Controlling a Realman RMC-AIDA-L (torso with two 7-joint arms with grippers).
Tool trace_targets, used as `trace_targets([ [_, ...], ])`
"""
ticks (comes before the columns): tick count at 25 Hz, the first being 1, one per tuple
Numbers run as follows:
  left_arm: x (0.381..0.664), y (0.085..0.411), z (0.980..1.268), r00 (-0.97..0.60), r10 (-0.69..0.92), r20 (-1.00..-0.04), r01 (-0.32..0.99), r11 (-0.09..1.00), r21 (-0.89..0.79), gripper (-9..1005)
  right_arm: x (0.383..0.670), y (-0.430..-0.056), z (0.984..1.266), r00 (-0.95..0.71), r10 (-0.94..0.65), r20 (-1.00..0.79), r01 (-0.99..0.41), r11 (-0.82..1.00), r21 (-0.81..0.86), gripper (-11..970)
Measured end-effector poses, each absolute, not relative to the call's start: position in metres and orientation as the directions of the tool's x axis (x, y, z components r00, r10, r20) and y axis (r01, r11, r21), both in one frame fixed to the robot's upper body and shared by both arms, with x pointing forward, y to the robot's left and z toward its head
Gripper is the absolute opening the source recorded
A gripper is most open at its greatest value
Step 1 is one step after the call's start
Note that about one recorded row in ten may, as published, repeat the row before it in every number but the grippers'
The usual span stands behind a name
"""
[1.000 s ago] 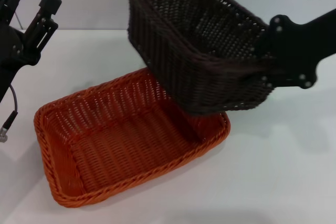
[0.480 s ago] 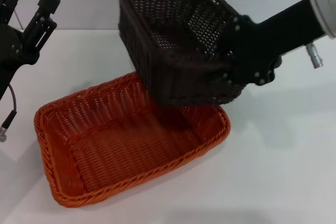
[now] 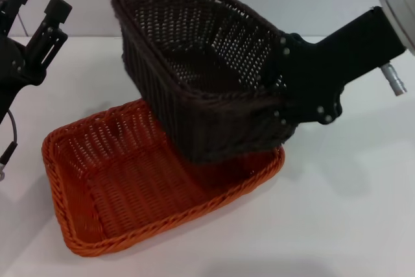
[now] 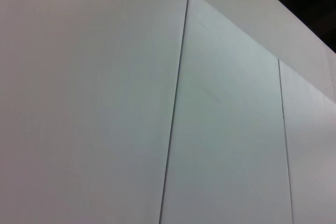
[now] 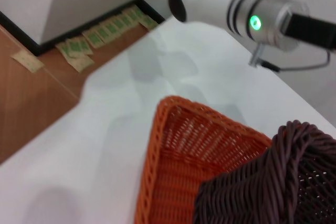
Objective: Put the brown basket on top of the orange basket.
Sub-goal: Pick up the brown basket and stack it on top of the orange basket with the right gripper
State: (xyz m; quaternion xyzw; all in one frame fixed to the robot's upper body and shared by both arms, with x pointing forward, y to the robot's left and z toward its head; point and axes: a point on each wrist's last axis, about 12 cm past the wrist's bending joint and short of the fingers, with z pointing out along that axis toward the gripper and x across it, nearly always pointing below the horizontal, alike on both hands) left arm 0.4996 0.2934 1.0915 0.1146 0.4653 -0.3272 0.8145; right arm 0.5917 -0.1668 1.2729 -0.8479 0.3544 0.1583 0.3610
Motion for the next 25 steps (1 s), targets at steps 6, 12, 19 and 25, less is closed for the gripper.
trace_targets([
  [6,0.498,0.294,1.091,0.354,-0.427,-0.832,0.639,0.76,-0.118,797,0.58,-0.168,1.28,0.723,-0.44,-0.532,-0.686,-0.548,-0.479,157],
  [12,0.496,0.295,1.09,0.353,-0.427,-0.833,0.638,0.76,-0.119,797,0.571,-0.171,1.283,0.73,-0.402,-0.553,-0.668,-0.588,-0.456,157],
  [19,0.492,0.295,1.088,0.347,-0.429,-0.834,0.645,0.755,-0.119,797,0.562,-0.174,1.287,0.735,-0.364,-0.572,-0.648,-0.625,-0.435,156],
  [25,0.491,0.295,1.088,0.347,-0.429,-0.834,0.644,0.756,-0.121,797,0.558,-0.18,1.29,0.758,-0.312,-0.573,-0.606,-0.661,-0.442,156],
])
